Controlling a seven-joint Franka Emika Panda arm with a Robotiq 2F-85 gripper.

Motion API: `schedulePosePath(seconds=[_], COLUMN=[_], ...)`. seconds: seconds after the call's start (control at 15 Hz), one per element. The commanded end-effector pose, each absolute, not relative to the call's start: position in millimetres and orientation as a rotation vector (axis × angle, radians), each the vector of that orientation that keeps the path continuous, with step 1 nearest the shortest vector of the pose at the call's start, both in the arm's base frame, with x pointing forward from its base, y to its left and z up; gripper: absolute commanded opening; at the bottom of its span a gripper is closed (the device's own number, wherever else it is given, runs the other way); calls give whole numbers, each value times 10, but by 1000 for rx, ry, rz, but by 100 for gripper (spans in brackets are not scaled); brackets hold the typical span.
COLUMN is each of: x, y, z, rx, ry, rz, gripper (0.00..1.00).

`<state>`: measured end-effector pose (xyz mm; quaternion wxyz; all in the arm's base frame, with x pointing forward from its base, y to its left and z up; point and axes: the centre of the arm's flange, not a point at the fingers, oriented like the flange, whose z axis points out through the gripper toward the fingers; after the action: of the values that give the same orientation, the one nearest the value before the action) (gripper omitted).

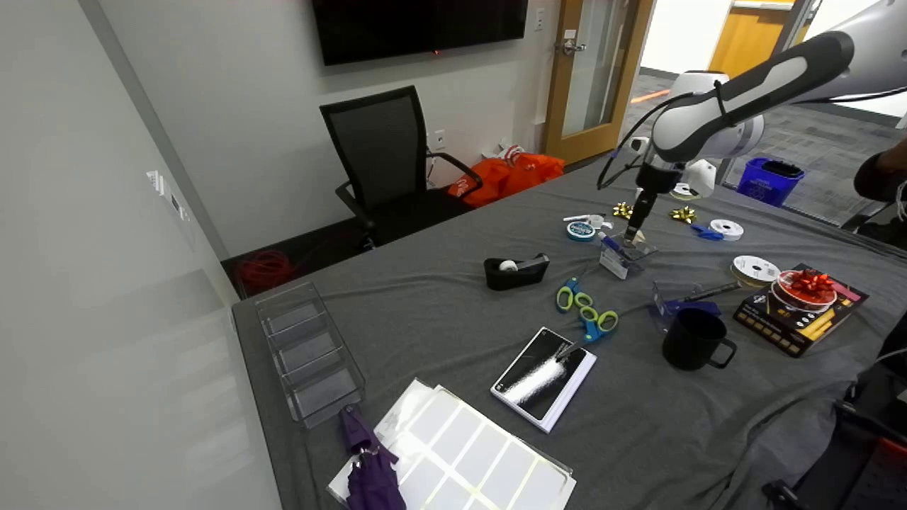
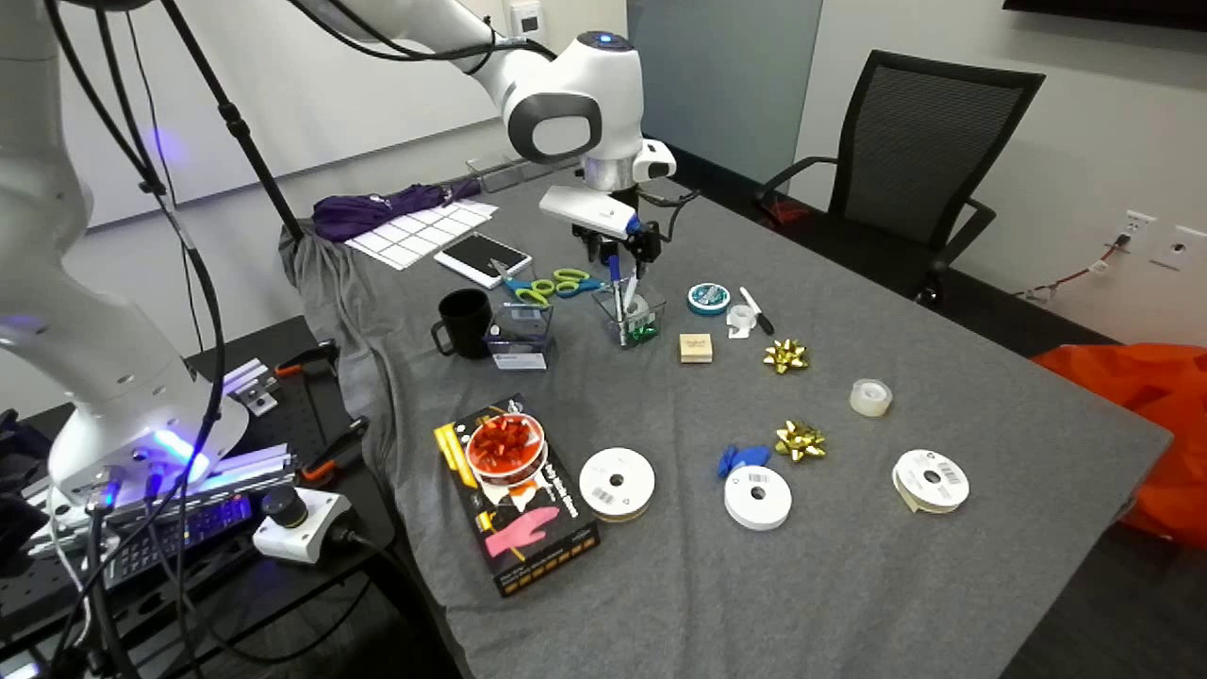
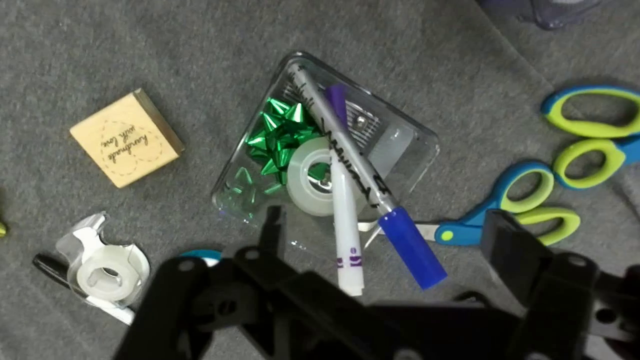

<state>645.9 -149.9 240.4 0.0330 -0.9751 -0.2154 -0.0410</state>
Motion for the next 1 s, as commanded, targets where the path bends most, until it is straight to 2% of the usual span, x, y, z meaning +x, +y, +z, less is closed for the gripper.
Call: schedulePosePath(seconds=[0.0, 0.93], x=[6459, 6423], y=[-1506, -1414], z=[2405, 2103], rx=[-2997, -2900], ry=[-742, -887], rz=[-121, -156], gripper=[100, 100])
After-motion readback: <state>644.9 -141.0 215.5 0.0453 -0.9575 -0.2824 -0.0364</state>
